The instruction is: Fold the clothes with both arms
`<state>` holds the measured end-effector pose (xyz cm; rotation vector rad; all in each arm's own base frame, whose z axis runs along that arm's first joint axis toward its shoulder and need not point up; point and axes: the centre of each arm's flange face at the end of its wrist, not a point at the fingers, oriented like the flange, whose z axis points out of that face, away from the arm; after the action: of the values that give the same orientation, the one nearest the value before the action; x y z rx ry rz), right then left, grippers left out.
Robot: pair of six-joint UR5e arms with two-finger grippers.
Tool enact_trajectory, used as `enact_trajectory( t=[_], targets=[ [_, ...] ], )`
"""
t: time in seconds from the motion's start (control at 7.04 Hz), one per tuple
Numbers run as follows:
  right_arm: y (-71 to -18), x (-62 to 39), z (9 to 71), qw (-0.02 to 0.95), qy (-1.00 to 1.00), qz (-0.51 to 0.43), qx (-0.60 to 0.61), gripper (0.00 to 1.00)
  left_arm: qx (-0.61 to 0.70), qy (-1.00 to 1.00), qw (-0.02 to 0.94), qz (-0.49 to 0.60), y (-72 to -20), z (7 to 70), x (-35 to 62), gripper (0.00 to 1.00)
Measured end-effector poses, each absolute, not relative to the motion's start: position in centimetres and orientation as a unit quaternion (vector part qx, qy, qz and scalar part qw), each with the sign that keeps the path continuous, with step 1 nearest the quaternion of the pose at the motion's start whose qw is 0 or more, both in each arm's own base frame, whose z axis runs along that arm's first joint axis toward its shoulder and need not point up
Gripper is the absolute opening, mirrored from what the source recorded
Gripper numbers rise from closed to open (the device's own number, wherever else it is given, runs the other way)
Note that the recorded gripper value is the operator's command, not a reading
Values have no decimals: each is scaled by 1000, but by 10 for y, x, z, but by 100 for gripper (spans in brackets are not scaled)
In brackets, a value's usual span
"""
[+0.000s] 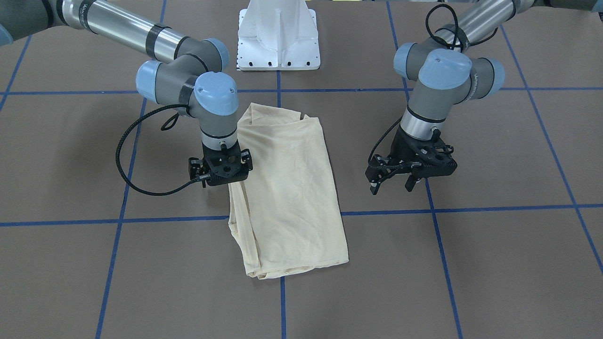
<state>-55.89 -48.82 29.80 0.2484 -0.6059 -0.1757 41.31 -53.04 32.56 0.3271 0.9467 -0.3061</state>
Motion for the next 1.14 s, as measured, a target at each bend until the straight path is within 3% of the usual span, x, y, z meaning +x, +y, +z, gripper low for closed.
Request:
enact_trajectory(
  t=[0.85, 1.14],
  targets=[
    [-519, -515, 337, 947, -289, -99, 102, 100, 158, 455, 864, -146, -532, 328, 415, 100],
    [-533, -501, 324, 943, -299, -94, 109, 100, 158, 455, 864, -145, -531, 328, 415, 100]
  ],
)
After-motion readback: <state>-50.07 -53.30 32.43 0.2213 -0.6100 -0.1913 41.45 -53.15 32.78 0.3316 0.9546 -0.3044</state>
